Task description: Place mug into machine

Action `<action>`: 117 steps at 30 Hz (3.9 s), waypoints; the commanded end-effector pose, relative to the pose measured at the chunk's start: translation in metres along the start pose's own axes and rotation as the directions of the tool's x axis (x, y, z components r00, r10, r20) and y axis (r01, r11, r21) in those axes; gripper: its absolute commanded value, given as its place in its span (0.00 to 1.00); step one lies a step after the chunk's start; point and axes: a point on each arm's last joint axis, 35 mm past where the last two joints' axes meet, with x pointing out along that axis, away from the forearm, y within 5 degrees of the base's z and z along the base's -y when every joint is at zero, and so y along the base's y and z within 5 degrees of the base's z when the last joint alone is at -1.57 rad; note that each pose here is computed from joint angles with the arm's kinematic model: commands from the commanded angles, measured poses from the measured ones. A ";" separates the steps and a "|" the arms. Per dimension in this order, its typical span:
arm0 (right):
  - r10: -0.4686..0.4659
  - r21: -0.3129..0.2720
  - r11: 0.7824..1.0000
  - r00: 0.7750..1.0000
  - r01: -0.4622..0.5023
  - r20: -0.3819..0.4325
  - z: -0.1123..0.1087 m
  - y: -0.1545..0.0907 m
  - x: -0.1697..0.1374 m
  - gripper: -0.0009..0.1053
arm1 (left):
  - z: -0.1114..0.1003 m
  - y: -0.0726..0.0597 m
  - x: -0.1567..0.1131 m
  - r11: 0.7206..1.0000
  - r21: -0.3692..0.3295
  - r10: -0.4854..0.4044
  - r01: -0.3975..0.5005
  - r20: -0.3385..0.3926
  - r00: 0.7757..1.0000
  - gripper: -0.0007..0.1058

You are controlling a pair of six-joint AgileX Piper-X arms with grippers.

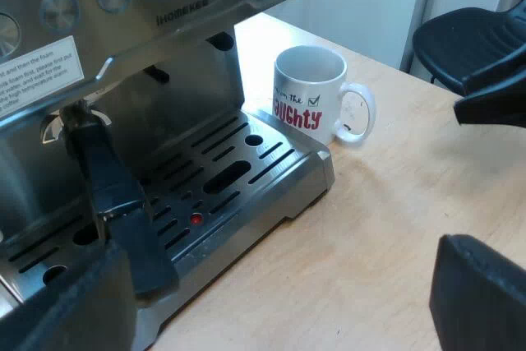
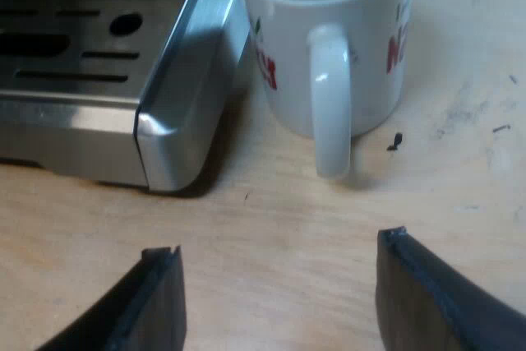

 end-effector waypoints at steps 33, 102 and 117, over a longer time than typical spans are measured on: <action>-0.014 -0.020 1.000 0.998 0.015 0.058 -0.006 -0.020 0.088 0.50 | -0.001 0.000 0.001 1.000 -0.009 -0.009 0.009 -0.003 1.000 0.75; -0.061 -0.032 0.997 0.995 0.064 0.078 0.020 -0.033 0.098 0.01 | -0.001 0.000 0.001 1.000 -0.009 -0.009 0.009 -0.003 1.000 0.75; -0.100 -0.059 0.993 0.989 0.107 0.105 0.040 -0.026 0.039 0.01 | -0.001 0.000 0.001 1.000 -0.009 -0.009 0.009 -0.003 1.000 0.75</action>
